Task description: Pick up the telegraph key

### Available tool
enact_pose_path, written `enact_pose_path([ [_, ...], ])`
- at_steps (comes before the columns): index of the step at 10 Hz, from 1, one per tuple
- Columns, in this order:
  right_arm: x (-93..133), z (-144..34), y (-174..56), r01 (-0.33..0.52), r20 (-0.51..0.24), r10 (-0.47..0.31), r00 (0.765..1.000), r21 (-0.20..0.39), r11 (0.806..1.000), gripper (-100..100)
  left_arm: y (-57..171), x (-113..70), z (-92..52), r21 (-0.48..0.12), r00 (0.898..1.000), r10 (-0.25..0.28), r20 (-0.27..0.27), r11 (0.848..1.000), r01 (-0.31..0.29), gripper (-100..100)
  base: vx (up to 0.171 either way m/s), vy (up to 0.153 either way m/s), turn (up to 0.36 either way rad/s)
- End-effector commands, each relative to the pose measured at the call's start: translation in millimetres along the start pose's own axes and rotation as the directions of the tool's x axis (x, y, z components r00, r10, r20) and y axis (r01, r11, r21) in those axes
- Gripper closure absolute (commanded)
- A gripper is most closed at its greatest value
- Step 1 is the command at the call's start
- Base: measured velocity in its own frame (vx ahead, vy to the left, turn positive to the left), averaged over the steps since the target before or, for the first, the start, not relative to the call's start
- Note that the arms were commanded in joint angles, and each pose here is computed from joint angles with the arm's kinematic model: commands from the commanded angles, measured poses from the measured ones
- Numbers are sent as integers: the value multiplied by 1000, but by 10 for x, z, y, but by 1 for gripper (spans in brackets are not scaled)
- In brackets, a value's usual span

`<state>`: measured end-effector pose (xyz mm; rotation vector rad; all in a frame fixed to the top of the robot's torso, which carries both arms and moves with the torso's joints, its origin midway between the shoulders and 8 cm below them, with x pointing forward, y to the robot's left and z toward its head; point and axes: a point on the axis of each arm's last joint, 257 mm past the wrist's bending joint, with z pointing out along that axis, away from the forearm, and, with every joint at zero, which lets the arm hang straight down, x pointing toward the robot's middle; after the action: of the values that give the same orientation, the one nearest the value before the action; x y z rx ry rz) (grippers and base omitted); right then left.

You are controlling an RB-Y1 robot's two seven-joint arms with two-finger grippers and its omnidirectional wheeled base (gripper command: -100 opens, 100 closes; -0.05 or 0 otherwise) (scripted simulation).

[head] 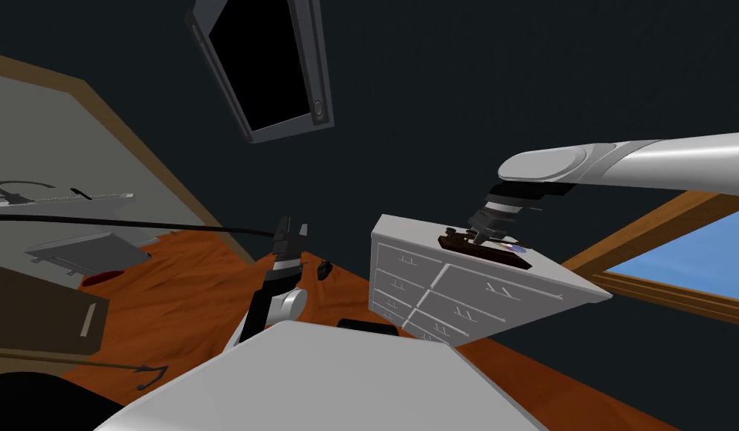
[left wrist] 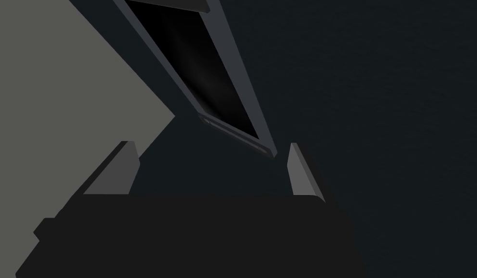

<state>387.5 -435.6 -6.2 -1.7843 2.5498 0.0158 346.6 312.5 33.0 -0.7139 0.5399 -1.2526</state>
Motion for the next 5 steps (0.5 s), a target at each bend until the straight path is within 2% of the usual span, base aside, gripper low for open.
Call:
enact_pose_path([
  [1,-53,-105,15,6,1,-6,1000,1,1000,100,0,0,0,0,1000,0,0,1000,0,0,6,-22,-60],
  [3,-129,-226,45,14,2,-14,1000,1,1000,100,0,0,0,0,1000,0,0,1000,0,0,20,-31,-50],
  [4,-97,-172,31,12,2,-12,1000,2,1000,100,0,0,0,0,1000,0,0,1000,0,0,9,-15,-6],
  [5,-102,-182,37,12,1,-12,1000,1,1000,0,0,0,0,0,1000,0,0,1000,0,0,0,0,0],
])
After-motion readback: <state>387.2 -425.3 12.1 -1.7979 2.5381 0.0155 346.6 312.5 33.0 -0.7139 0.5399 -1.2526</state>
